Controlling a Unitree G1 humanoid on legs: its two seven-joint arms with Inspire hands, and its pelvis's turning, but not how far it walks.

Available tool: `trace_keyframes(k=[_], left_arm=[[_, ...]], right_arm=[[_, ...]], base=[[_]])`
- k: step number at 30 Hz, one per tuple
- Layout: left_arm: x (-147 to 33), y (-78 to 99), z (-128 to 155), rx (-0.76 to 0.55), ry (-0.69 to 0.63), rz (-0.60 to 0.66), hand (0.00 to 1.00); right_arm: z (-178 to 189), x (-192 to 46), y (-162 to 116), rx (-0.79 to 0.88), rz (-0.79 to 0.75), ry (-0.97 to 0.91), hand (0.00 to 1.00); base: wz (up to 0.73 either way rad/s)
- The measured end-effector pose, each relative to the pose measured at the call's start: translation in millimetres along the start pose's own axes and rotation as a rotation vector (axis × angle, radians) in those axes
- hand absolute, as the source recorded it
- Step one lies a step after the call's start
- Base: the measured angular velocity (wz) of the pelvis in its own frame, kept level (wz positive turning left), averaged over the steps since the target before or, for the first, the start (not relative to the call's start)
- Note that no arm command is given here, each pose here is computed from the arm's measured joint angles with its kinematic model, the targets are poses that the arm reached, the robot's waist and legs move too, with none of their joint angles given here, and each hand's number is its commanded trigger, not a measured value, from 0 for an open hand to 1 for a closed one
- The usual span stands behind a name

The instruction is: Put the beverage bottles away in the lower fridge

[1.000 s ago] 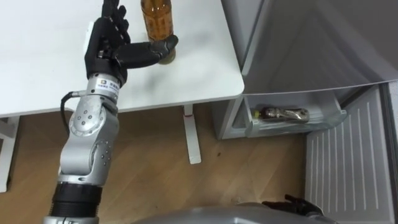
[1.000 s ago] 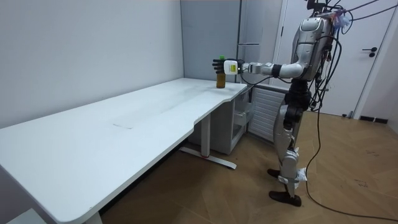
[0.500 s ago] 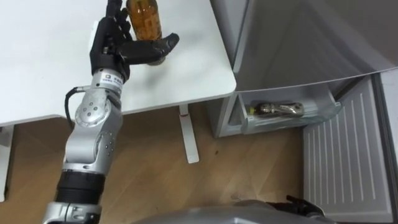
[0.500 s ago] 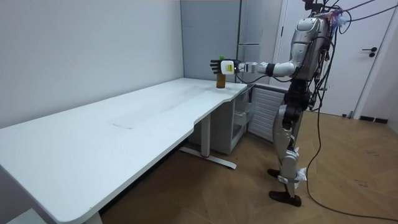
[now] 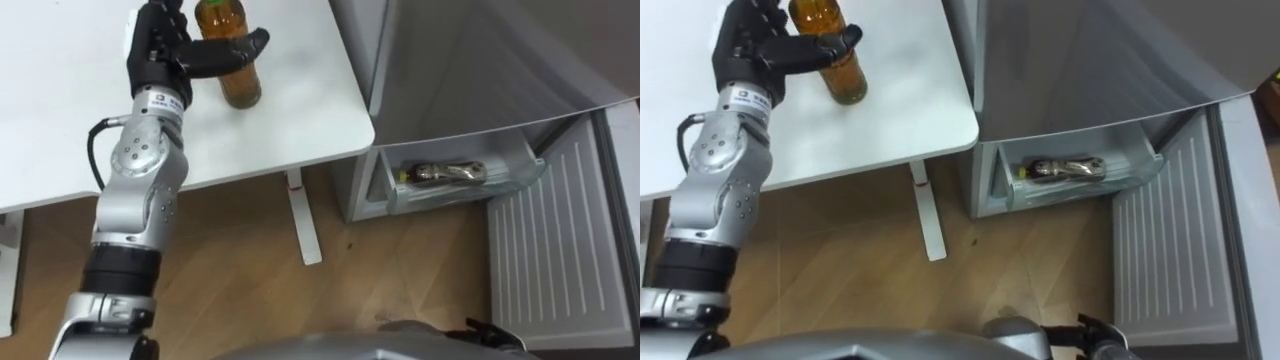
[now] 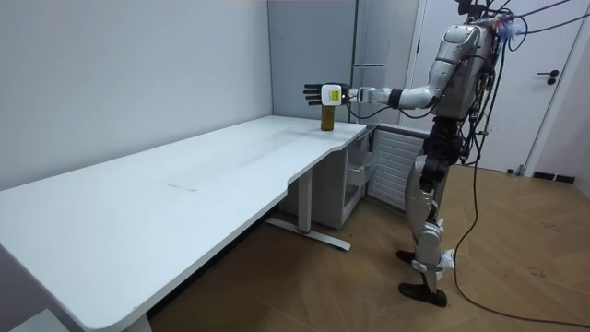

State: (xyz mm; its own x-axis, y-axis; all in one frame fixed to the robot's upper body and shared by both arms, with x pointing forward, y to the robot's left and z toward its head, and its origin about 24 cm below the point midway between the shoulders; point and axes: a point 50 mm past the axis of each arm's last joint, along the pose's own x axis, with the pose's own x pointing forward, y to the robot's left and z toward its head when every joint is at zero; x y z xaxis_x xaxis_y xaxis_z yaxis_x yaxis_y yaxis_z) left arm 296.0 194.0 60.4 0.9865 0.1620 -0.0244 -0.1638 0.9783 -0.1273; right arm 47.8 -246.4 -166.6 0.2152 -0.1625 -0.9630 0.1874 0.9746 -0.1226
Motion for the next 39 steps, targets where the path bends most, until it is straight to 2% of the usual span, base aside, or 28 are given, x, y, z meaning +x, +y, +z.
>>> trace_keyframes(k=[11,14,22,30,39], left_arm=[[10.7,7.7,-11,0.010,0.065,0.035,0.00],[11.1,15.8,-16,0.032,0.092,0.052,0.00],[11.9,25.2,-20,-0.021,0.124,0.077,0.00],[11.4,27.0,-24,-0.022,0.157,0.084,0.00],[11.6,30.1,-29,-0.046,0.202,0.097,0.00]], right_arm=[[-4,-1,-6,-0.008,-0.011,0.018,0.00],[-4,-1,-5,-0.047,-0.007,0.024,0.00],[-7,-1,-7,-0.134,-0.001,0.057,0.00],[-10,-2,-9,-0.162,-0.001,0.101,0.00],[-14,-2,-10,-0.275,-0.008,0.162,0.00]], base=[[-0.03],[-0.08],[-0.03],[0.00],[-0.02]])
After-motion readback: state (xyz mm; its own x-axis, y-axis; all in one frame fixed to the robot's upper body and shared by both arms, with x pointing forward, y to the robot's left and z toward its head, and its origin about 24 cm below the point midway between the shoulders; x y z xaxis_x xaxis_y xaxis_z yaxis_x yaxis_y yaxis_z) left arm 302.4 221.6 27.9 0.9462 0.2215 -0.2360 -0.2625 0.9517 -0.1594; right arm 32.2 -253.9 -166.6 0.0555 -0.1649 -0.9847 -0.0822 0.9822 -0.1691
